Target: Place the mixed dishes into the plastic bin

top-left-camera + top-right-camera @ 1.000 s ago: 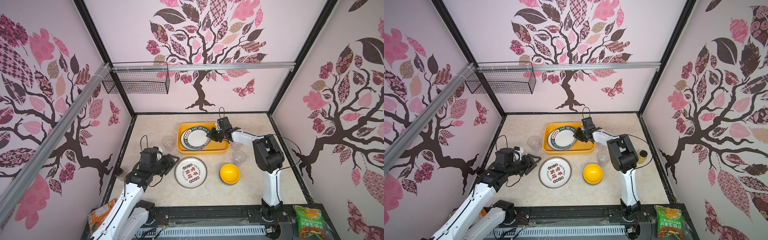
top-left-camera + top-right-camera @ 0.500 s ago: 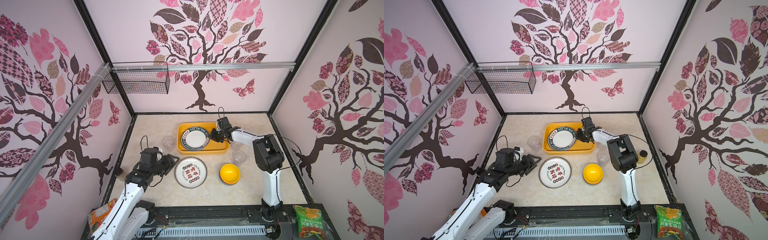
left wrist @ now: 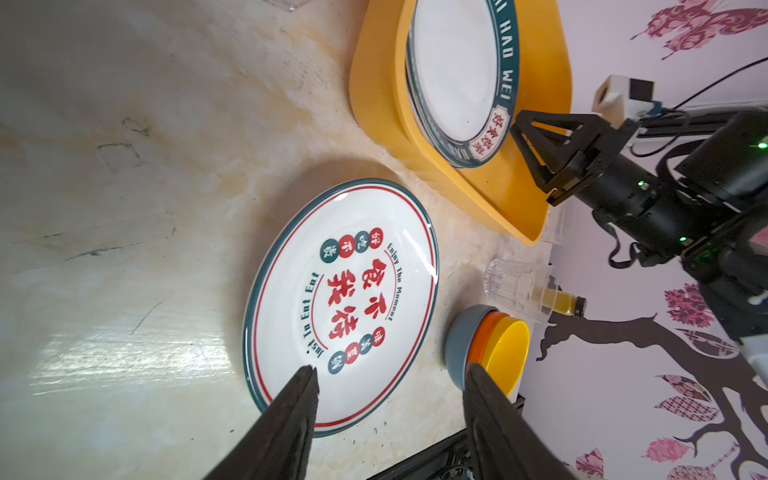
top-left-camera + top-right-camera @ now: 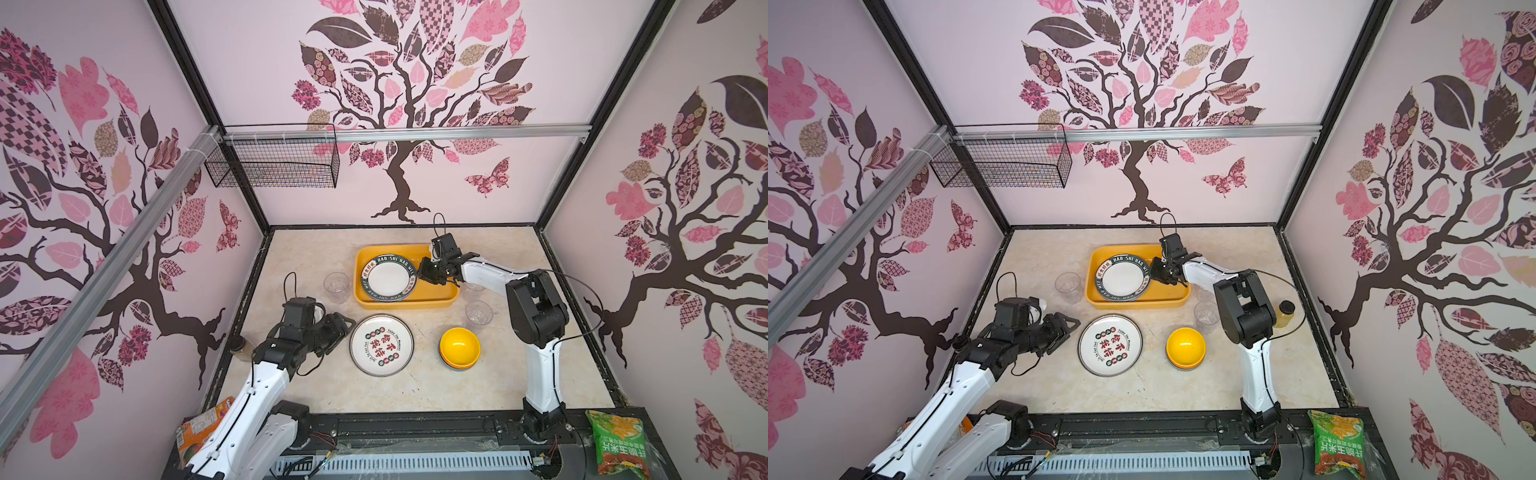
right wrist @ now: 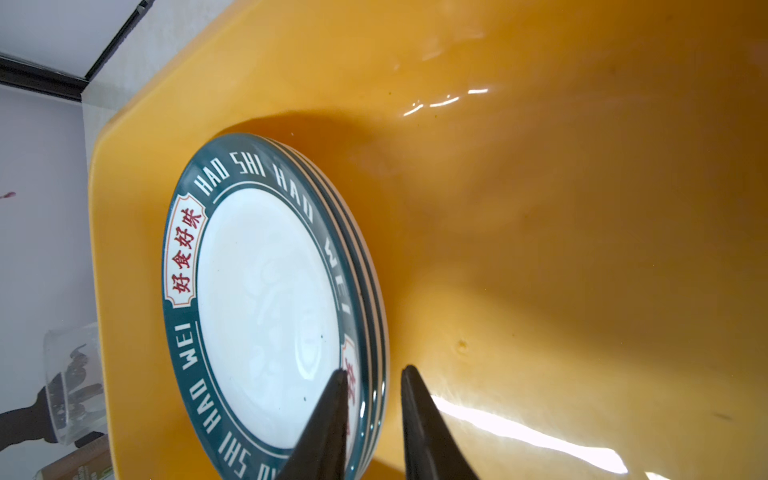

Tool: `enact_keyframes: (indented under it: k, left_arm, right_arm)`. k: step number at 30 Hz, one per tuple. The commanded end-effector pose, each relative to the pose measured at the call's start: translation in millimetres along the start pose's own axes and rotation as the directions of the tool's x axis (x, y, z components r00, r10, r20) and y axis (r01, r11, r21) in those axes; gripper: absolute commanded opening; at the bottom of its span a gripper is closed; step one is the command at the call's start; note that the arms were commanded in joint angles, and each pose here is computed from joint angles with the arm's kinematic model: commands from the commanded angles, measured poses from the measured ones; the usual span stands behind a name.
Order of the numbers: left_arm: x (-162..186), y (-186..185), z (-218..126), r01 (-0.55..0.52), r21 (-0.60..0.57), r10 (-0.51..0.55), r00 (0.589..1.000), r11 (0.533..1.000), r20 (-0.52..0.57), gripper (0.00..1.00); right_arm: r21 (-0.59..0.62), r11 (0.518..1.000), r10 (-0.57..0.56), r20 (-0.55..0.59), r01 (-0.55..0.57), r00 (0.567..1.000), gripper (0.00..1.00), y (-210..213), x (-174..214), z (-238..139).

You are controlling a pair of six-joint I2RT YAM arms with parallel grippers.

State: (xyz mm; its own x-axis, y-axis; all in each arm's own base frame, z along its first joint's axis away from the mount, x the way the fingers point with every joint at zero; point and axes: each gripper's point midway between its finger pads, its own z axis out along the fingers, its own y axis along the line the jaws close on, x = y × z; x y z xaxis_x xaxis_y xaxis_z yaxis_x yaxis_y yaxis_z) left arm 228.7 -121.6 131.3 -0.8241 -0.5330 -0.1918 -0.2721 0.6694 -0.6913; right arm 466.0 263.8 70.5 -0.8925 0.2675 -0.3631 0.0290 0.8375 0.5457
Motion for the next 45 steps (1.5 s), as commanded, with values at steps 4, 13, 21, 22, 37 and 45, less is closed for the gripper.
enact_keyframes:
  k: [4, 13, 21, 22, 37, 45]
  left_arm:
    - [8.9, 19.7, 5.8, -0.026, -0.090, 0.021, 0.998, 0.996, -0.061, 0.59]
    - [19.0, 32.3, 16.5, -0.027, -0.120, 0.012, 0.992, 0.992, -0.124, 0.60]
    - [25.4, 50.4, 28.0, -0.006, -0.195, -0.028, 0.985, 0.981, -0.173, 0.60]
    - [26.7, 52.1, 30.1, -0.006, -0.201, -0.031, 0.983, 0.980, -0.180, 0.60]
    - [40.2, 66.9, 61.7, 0.013, -0.200, -0.065, 0.964, 0.980, -0.257, 0.57]
    - [44.3, 70.2, 77.5, 0.035, -0.171, -0.084, 0.954, 0.985, -0.288, 0.50]
  right_arm:
    - [-0.035, 0.997, -0.064, 0.042, 0.066, 0.997, 0.28, 19.2, 6.9, -55.0]
    - [-0.161, 0.981, -0.107, 0.023, 0.109, 0.994, 0.35, 33.1, 43.3, -107.2]
    - [-0.278, 0.950, -0.176, -0.108, 0.140, 0.978, 0.36, 38.4, 97.9, -123.9]
    - [-0.282, 0.948, -0.189, -0.120, 0.149, 0.975, 0.37, 39.6, 103.9, -123.9]
    - [-0.320, 0.937, -0.220, -0.223, 0.142, 0.950, 0.42, 37.3, 154.9, -113.8]
    - [-0.313, 0.937, -0.228, -0.220, 0.153, 0.949, 0.42, 39.6, 152.4, -113.9]
